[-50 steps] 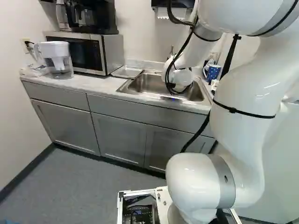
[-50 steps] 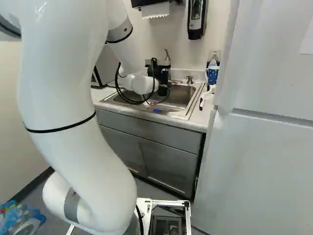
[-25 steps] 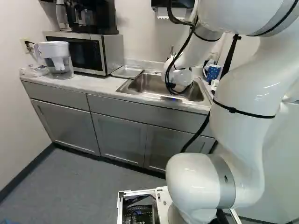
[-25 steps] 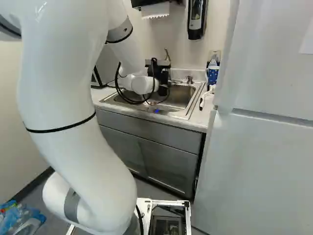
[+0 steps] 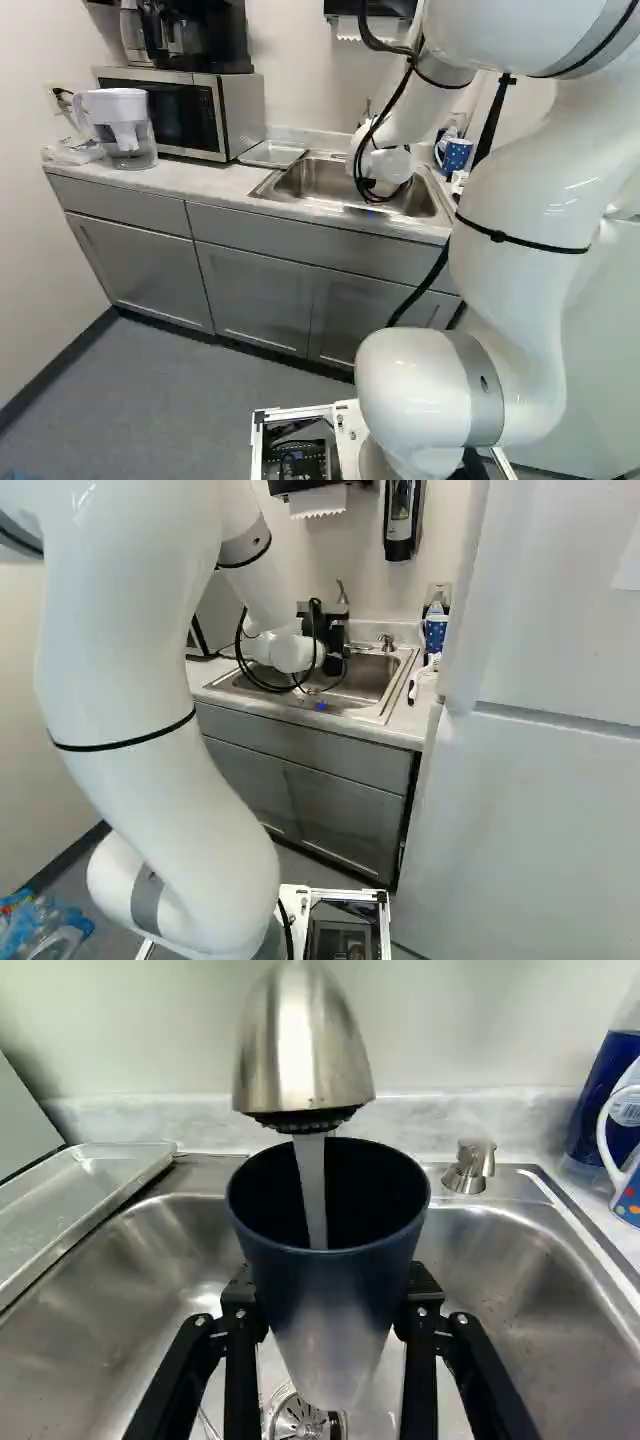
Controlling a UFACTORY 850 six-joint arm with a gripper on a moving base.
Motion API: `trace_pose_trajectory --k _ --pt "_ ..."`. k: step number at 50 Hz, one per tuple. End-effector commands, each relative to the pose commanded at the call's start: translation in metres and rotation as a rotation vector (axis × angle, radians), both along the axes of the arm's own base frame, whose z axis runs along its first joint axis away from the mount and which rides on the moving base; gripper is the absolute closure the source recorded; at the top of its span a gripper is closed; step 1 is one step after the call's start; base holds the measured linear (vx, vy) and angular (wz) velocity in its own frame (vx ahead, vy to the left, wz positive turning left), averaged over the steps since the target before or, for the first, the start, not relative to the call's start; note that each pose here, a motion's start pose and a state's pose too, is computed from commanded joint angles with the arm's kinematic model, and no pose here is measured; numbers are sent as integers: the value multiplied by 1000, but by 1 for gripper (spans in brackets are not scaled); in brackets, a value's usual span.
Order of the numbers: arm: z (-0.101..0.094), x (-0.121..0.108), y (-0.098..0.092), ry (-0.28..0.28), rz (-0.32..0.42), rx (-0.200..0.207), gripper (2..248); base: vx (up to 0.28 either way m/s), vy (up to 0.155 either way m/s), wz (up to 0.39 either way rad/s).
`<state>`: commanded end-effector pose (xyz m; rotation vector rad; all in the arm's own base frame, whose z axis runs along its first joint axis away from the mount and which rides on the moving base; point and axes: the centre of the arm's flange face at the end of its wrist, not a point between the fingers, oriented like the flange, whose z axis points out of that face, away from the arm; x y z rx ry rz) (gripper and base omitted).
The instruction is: Rinse the cup and place it in the tray
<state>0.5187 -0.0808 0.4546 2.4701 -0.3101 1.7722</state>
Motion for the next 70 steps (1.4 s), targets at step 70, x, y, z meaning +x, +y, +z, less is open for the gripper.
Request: trace_pose_trajectory --k 70 --pt "0 0 0 0 0 0 125 0 0 0"
